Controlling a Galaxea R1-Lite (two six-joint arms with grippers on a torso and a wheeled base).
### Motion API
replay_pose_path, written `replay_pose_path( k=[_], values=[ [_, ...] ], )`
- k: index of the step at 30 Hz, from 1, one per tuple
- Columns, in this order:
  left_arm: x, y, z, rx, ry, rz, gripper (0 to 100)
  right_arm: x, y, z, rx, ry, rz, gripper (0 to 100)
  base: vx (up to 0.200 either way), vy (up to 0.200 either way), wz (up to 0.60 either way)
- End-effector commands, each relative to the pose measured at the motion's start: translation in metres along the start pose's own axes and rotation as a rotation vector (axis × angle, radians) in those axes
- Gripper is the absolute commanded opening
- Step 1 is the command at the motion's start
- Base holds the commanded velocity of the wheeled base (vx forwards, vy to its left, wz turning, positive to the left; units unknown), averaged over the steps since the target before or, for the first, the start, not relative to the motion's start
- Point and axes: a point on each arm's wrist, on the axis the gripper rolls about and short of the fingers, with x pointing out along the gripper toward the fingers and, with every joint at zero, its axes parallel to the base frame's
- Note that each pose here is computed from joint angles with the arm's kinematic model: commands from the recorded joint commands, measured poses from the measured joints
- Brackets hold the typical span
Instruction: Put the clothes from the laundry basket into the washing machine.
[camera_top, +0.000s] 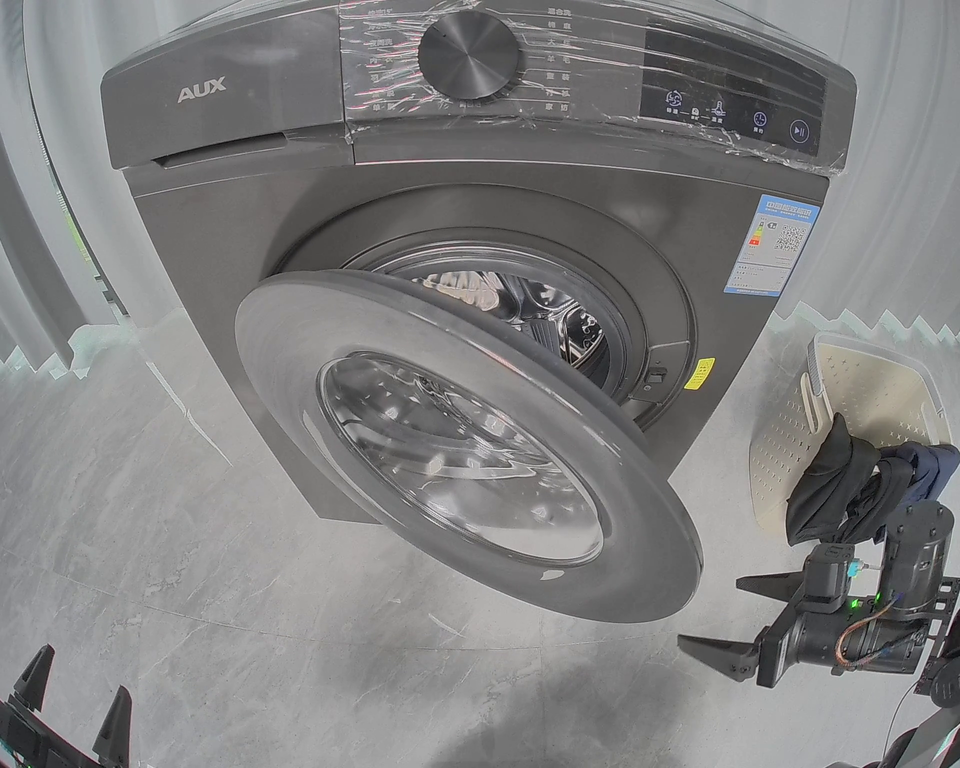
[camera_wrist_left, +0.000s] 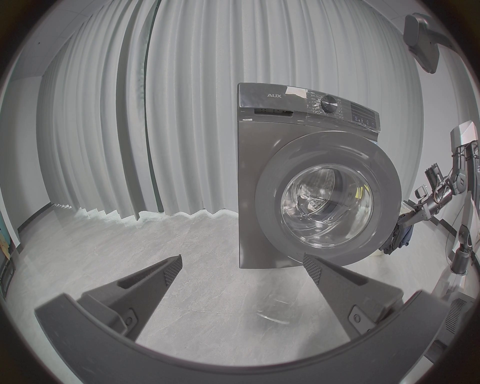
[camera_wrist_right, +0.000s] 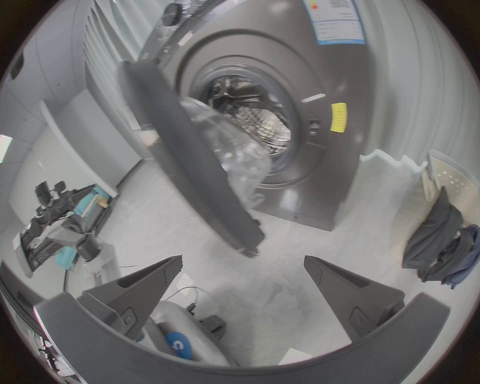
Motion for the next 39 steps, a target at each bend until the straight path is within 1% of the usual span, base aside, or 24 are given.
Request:
replay_pose_path(
  k=[1, 4, 9, 10, 11, 13, 17, 22, 24, 25, 26, 29, 32, 33, 35, 36, 37, 39],
  values=[
    [0.0, 0.0, -0.005, 0.0, 0.006, -0.001, 100, 0.003, -0.032, -0.007, 0.029, 0.043, -0.153, 100, 0.0, 0.0, 0.0],
    [0.0, 0.0, -0.005, 0.0, 0.006, 0.001, 100, 0.003, -0.038, -0.005, 0.033, 0.035, -0.177, 100, 0.0, 0.0, 0.0],
    [0.0, 0.0, -0.005, 0.0, 0.006, -0.001, 100, 0.012, -0.042, 0.006, 0.037, 0.009, -0.187, 100, 0.0, 0.0, 0.0],
    [0.0, 0.0, -0.005, 0.0, 0.006, -0.001, 100, 0.018, -0.043, 0.014, 0.04, -0.013, -0.179, 100, 0.0, 0.0, 0.0],
    [0.0, 0.0, -0.005, 0.0, 0.006, 0.001, 100, 0.02, -0.043, 0.018, 0.05, -0.034, -0.179, 100, 0.0, 0.0, 0.0],
    [0.0, 0.0, -0.005, 0.0, 0.006, -0.001, 100, 0.022, -0.039, 0.023, 0.084, -0.061, -0.157, 100, 0.0, 0.0, 0.0],
    [0.0, 0.0, -0.005, 0.0, 0.006, -0.001, 100, 0.026, -0.025, 0.027, 0.101, -0.091, -0.097, 100, 0.0, 0.0, 0.0],
    [0.0, 0.0, -0.005, 0.0, 0.006, 0.001, 100, 0.026, -0.021, 0.022, 0.094, -0.066, -0.078, 100, 0.0, 0.0, 0.0],
    [0.0, 0.0, -0.005, 0.0, 0.006, 0.002, 100, 0.023, -0.015, 0.015, 0.082, -0.046, -0.045, 100, 0.0, 0.0, 0.0],
    [0.0, 0.0, -0.005, 0.0, 0.004, 0.001, 100, 0.023, -0.014, 0.015, 0.082, -0.044, -0.044, 100, 0.0, 0.0, 0.0],
    [0.0, 0.0, -0.005, 0.0, 0.006, 0.001, 100, 0.021, -0.01, 0.011, 0.073, -0.032, -0.025, 100, 0.0, 0.0, 0.0],
    [0.0, 0.0, -0.005, 0.0, 0.006, 0.001, 100, 0.021, -0.003, 0.01, 0.061, -0.027, 0.003, 100, 0.0, 0.0, 0.0],
    [0.0, 0.0, -0.005, 0.0, 0.006, 0.001, 100, 0.022, -0.004, 0.013, 0.064, -0.04, -0.005, 100, 0.0, 0.0, 0.0],
    [0.0, 0.0, -0.005, 0.0, 0.006, 0.001, 100, 0.025, -0.006, 0.018, 0.068, -0.054, -0.016, 100, 0.0, 0.0, 0.0],
    [0.0, 0.0, -0.005, 0.0, 0.006, 0.001, 100, 0.03, -0.01, 0.022, 0.075, -0.065, -0.066, 100, 0.0, 0.0, 0.0],
    [0.0, 0.0, -0.005, 0.0, 0.006, 0.001, 100, 0.031, -0.01, 0.022, 0.076, -0.063, -0.075, 100, 0.0, 0.0, 0.0],
    [0.0, 0.0, -0.005, 0.0, 0.006, -0.001, 100, 0.034, -0.013, 0.021, 0.081, -0.057, -0.117, 100, 0.0, 0.0, 0.0],
    [0.0, 0.0, -0.005, 0.0, 0.006, -0.001, 100, 0.036, -0.012, 0.019, 0.08, -0.044, -0.127, 100, 0.0, 0.0, 0.0]
  ],
)
